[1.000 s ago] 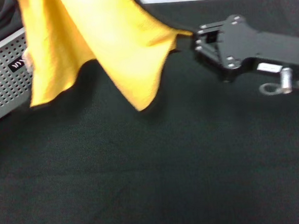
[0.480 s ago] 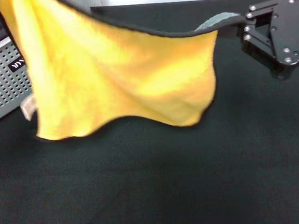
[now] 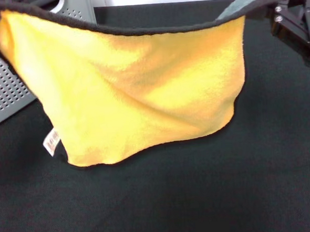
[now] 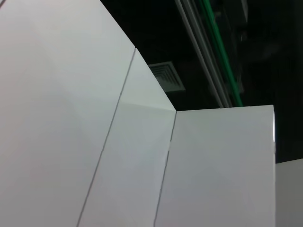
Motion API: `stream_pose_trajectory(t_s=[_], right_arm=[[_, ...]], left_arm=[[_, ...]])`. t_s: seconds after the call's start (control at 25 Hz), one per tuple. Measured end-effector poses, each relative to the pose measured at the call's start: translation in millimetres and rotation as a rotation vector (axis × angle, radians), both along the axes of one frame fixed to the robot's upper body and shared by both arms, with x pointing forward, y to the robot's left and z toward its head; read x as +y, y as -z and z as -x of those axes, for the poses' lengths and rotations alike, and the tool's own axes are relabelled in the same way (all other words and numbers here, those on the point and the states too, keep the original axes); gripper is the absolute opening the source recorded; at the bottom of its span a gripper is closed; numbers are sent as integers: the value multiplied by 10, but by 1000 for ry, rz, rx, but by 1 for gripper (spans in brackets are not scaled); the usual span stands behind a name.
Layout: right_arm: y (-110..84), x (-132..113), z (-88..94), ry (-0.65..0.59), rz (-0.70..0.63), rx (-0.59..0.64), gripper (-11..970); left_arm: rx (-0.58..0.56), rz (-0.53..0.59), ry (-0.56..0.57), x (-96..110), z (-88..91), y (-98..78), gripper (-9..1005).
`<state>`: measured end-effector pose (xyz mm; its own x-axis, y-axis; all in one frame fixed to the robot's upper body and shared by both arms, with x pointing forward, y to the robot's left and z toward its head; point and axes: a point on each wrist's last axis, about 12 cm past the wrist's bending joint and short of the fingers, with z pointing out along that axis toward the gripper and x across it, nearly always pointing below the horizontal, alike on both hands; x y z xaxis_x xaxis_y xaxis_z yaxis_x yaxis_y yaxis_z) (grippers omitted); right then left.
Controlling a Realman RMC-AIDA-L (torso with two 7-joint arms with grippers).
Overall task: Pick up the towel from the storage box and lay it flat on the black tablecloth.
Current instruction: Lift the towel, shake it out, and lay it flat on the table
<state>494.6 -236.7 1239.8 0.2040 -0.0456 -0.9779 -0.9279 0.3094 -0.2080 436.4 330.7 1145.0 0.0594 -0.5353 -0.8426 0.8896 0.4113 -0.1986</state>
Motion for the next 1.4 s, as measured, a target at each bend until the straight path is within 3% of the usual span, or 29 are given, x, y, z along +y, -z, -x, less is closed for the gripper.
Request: stream_pose_trajectory(t_s=[0.4, 0.8, 1.08, 1.4], right_arm=[[6, -44, 243, -49, 20, 5, 5], [112, -141, 549, -129, 43, 59, 5], [97, -296, 748, -212, 49, 114, 4], [149, -452, 938, -260, 41, 167, 4]], left_arm=[[42, 5, 149, 95, 196, 38, 15], [117, -29, 267, -41, 244, 96, 15], [142, -58, 307, -63, 396, 102, 15], [176, -55, 442, -238, 487, 116, 15]])
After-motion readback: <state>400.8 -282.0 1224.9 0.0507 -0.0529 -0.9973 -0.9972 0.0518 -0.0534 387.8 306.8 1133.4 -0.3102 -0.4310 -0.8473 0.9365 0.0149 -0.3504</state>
